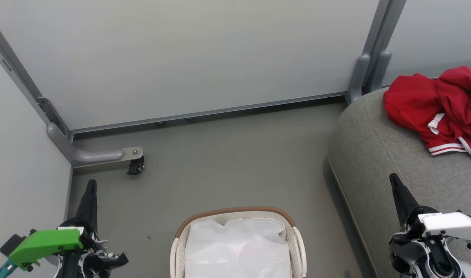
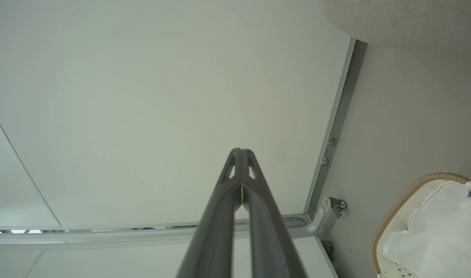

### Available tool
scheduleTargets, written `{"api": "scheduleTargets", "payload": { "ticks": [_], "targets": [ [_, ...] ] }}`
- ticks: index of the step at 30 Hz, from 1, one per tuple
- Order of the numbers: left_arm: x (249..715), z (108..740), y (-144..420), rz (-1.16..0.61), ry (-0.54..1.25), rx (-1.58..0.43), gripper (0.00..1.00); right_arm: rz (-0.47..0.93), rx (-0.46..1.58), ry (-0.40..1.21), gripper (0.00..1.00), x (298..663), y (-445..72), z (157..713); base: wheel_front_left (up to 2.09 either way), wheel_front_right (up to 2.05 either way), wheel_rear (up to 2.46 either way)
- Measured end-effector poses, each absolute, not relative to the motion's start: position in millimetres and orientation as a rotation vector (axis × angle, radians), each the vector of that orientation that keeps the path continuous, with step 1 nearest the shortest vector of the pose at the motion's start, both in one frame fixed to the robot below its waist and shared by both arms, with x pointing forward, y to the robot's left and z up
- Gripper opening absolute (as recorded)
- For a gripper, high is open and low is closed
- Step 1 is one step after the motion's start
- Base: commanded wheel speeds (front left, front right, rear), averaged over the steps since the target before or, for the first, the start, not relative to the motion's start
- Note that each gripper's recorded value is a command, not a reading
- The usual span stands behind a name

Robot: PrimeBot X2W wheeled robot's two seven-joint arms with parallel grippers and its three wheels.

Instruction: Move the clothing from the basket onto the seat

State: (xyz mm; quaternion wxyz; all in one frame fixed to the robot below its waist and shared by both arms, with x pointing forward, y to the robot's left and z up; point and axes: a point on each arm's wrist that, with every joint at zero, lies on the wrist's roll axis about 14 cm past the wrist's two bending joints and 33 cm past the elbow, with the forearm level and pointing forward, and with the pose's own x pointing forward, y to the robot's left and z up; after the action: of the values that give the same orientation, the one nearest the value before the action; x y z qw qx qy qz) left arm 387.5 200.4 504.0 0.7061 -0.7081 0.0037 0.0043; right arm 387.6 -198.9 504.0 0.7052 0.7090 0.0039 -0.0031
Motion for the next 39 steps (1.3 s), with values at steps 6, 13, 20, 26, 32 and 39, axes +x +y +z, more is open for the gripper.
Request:
{"api": "scheduleTargets", "payload": {
  "ticks": [6, 13, 20, 26, 32, 39],
  "targets": [
    [387.5, 504.0, 200.4, 0.01, 0.008, -1.574, 0.0, -0.007, 1.576, 0.009, 0.0, 387.6, -198.9, 503.9, 0.0, 0.0, 0.0],
    [387.5, 504.0, 200.4, 0.01, 0.008, -1.574, 0.0, -0.007, 1.576, 0.009, 0.0, 387.6, -199.0, 504.0, 0.0, 0.0, 0.0],
    [387.5, 504.0, 200.4, 0.01, 0.008, -1.574, 0.0, -0.007, 1.576, 0.009, 0.0, 387.6, -198.9, 504.0, 0.0, 0.0, 0.0],
    [387.5, 504.0, 200.5, 0.01, 0.008, -1.574, 0.0, -0.007, 1.576, 0.009, 0.0, 387.6, -198.9, 504.0, 0.0, 0.0, 0.0],
    [387.5, 504.0, 200.5, 0.01, 0.008, -1.574, 0.0, -0.007, 1.576, 0.009, 0.0, 387.6, -199.0, 503.9, 0.0, 0.0, 0.0],
    [387.5, 504.0, 200.5, 0.01, 0.008, -1.574, 0.0, -0.007, 1.576, 0.009, 0.0, 387.6, -198.9, 504.0, 0.0, 0.0, 0.0]
  ]
}}
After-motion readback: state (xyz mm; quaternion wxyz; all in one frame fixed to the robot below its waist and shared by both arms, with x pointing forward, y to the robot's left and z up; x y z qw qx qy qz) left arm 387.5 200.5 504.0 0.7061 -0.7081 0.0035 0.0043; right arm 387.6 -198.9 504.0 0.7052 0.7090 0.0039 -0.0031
